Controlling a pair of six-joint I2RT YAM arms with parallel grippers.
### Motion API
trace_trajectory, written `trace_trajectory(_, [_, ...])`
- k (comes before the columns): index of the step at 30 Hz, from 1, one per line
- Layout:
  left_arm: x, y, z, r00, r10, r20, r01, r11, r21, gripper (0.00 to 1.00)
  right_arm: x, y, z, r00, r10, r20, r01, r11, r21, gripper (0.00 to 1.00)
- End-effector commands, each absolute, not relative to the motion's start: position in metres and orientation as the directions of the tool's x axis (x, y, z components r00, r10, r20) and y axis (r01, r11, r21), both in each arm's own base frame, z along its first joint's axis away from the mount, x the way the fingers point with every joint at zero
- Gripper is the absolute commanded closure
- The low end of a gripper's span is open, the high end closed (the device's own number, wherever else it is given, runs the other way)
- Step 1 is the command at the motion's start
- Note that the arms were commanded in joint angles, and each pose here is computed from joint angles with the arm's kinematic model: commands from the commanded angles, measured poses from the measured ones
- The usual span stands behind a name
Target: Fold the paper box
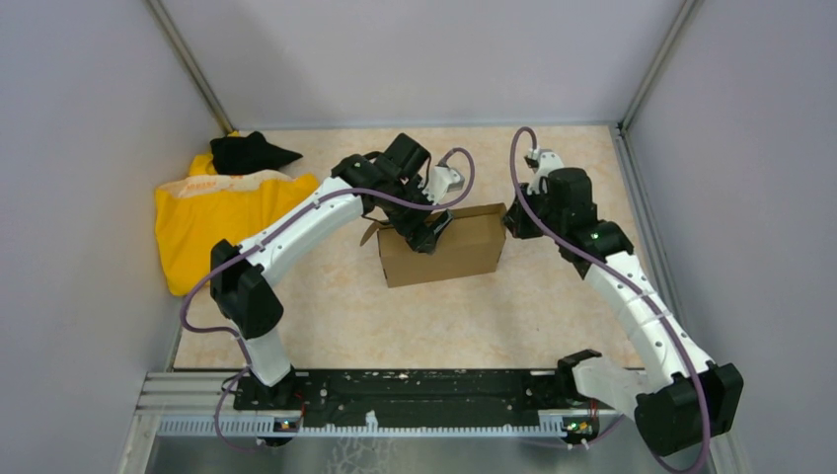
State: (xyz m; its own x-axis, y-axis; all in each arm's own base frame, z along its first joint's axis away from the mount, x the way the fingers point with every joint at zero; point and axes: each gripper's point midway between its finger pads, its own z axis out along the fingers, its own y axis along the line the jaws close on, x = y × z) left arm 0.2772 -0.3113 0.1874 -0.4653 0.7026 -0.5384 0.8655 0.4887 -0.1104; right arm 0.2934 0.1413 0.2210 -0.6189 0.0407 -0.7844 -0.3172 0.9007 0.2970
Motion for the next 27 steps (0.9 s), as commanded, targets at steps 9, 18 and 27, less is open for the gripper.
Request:
trace_trajectory(9, [0.278, -0.323, 0.183, -0.460, 0.703, -0.543, 0.869, 0.481, -0.115, 0.10, 0.277, 0.144, 0.215, -0.578, 0.041, -0.815, -0.359, 0.884, 0.299, 1.00])
trace_trajectory(18, [0.280, -0.324, 0.181, -0.461, 0.705, -0.539, 0.867, 0.488, -0.104, 0.10, 0.276, 0.142, 0.216, -0.528, 0.064, -0.847, -0.360, 0.886, 0.291, 1.00])
trace_trajectory(27, [0.283, -0.324, 0.180, -0.462, 0.706, -0.538, 0.864, 0.494, -0.095, 0.11, 0.272, 0.139, 0.206, -0.510, 0.041, -0.859, -0.365, 0.894, 0.260, 1.00])
